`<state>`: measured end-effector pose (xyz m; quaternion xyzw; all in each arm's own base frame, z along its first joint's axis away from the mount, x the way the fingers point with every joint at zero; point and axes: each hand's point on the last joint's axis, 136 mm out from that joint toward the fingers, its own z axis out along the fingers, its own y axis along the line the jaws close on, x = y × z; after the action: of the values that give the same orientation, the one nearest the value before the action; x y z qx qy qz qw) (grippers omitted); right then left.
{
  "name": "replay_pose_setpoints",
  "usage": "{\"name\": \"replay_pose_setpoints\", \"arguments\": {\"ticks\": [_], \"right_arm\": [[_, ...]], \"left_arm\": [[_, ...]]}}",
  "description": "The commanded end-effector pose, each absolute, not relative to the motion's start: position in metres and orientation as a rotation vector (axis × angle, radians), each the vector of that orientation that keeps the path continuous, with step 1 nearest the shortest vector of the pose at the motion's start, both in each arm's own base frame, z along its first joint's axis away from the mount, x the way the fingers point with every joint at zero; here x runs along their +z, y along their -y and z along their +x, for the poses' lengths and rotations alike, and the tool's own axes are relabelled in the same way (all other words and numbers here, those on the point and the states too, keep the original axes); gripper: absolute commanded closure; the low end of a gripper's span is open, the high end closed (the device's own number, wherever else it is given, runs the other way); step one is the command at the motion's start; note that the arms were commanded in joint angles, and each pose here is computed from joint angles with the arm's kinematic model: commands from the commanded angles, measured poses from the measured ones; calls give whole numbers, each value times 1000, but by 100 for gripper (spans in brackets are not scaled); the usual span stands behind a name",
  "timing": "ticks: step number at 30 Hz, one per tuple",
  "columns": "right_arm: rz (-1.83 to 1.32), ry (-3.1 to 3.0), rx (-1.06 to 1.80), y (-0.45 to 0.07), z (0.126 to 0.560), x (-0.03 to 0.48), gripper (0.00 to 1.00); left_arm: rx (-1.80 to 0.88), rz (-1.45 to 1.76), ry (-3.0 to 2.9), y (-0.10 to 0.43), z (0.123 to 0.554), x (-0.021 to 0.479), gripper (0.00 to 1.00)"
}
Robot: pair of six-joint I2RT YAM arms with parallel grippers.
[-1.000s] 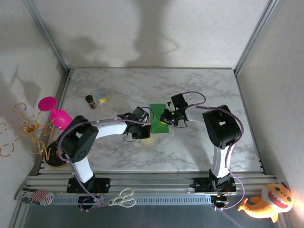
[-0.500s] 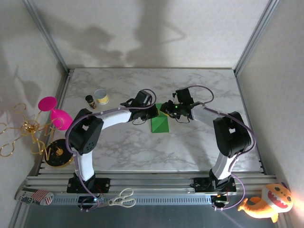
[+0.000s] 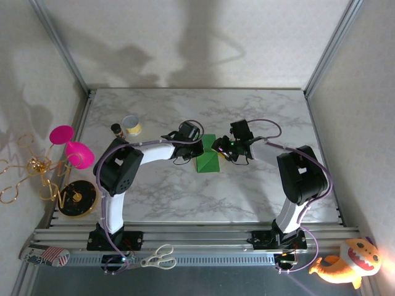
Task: Fold a paper plane with a square sheet of paper (pick it up from the middle)
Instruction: Turn over the paper at the center of the table.
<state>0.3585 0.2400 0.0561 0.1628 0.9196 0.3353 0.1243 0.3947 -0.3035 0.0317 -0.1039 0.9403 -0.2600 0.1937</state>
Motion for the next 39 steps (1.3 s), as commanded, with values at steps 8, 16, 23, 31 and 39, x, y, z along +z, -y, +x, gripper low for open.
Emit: {"name": "replay_pose_setpoints", "arguments": {"ticks": [8,16,23,31,39], "right_arm": [[522,-2760,951,-250,352,34,58],[511,-2772,976,-256,353,30,65],[492,-2777,1002,-262,353,28,67],[433,-2761,1092,-273,351,35,74],[411,-2746,1136,-276,347,35,77]], "left_arm": [[-649,-371,-2653,289,392,6,98],[-629,-383,-2676,285,386,-4,99],[-631,-389,-2680,285,385,-4,99],[-632,-391,-2685,284,384,-5,99],[-647,-395,-2674,286,386,-1,98]]}}
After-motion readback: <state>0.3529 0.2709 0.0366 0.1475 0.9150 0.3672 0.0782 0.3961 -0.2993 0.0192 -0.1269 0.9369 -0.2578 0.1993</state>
